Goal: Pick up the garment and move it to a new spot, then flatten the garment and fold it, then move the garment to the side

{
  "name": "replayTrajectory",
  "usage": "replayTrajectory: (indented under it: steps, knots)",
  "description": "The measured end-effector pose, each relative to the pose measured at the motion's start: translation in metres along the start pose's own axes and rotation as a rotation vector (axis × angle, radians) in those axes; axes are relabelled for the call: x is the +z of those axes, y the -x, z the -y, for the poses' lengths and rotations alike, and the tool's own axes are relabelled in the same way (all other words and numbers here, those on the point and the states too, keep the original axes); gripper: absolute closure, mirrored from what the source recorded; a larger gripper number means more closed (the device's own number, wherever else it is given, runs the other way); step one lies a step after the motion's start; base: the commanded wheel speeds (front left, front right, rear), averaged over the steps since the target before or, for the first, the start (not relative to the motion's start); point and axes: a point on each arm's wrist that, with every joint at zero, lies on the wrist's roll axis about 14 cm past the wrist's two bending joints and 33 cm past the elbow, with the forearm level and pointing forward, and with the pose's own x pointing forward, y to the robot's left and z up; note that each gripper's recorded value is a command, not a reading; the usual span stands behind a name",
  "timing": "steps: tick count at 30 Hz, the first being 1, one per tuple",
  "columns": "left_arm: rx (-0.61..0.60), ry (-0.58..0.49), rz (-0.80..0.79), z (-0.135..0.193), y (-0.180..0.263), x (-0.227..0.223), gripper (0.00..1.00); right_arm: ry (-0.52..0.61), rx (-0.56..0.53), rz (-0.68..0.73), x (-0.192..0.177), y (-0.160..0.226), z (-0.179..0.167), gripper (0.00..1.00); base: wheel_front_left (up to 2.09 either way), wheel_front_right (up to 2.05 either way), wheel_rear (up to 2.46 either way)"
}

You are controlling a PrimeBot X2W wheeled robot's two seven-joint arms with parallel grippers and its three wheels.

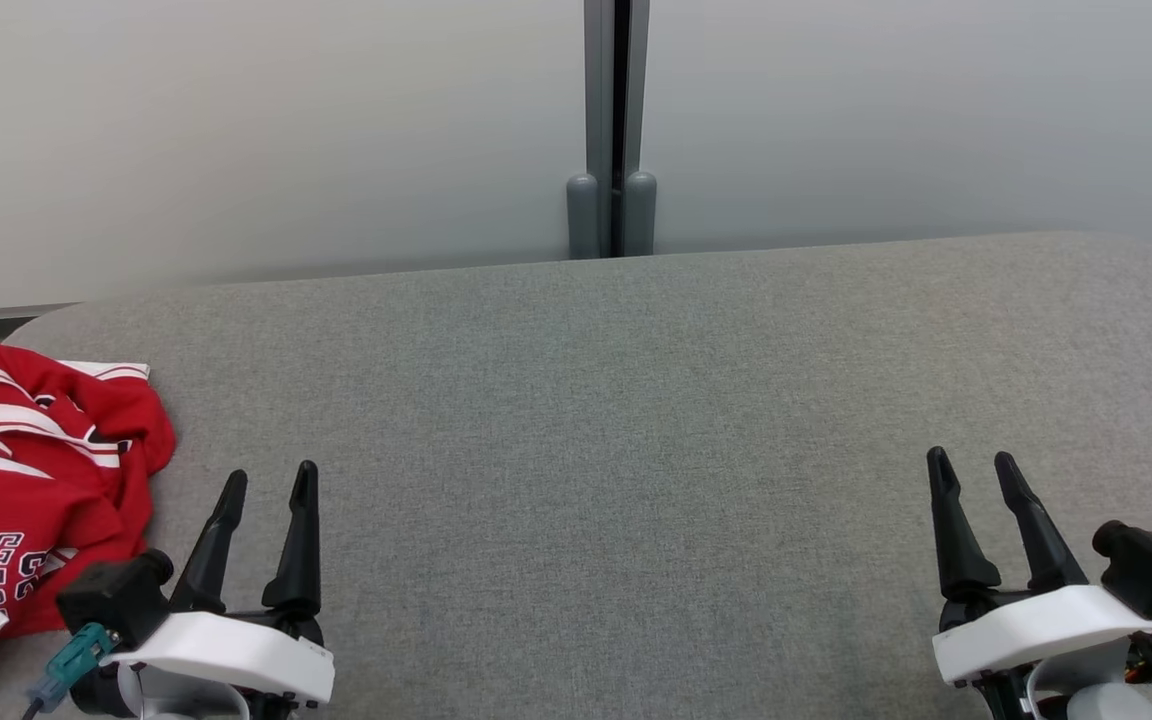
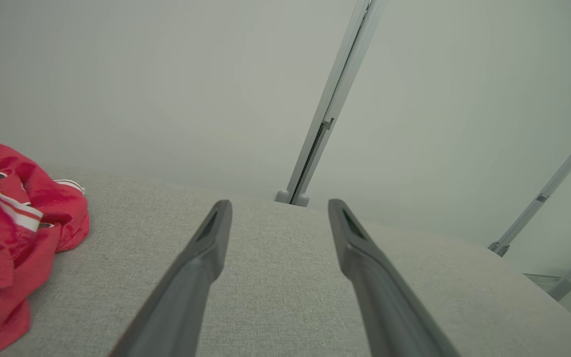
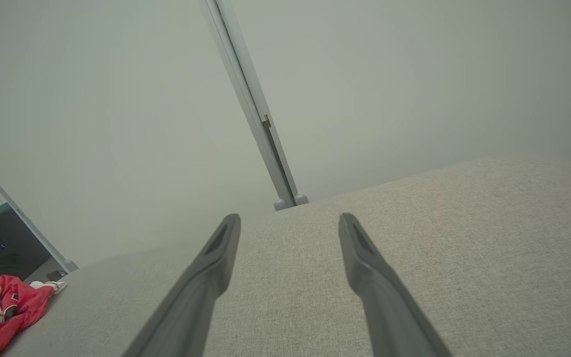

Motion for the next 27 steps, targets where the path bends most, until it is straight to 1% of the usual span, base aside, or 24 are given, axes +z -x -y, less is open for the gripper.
replayTrajectory:
  steps: [16, 27]
  knots:
    - [-0.004, -0.148, 0.003, -0.003, 0.007, -0.002, 0.0, 0.144, 0.028, -0.009, -0.004, 0.002, -0.006, 0.0, 0.0, 0.0, 0.0]
    - [0.0, -0.204, -0.014, -0.007, 0.012, -0.01, 0.0, 0.194, 0.037, -0.011, -0.006, 0.005, -0.01, 0.0, 0.0, 0.0, 0.0]
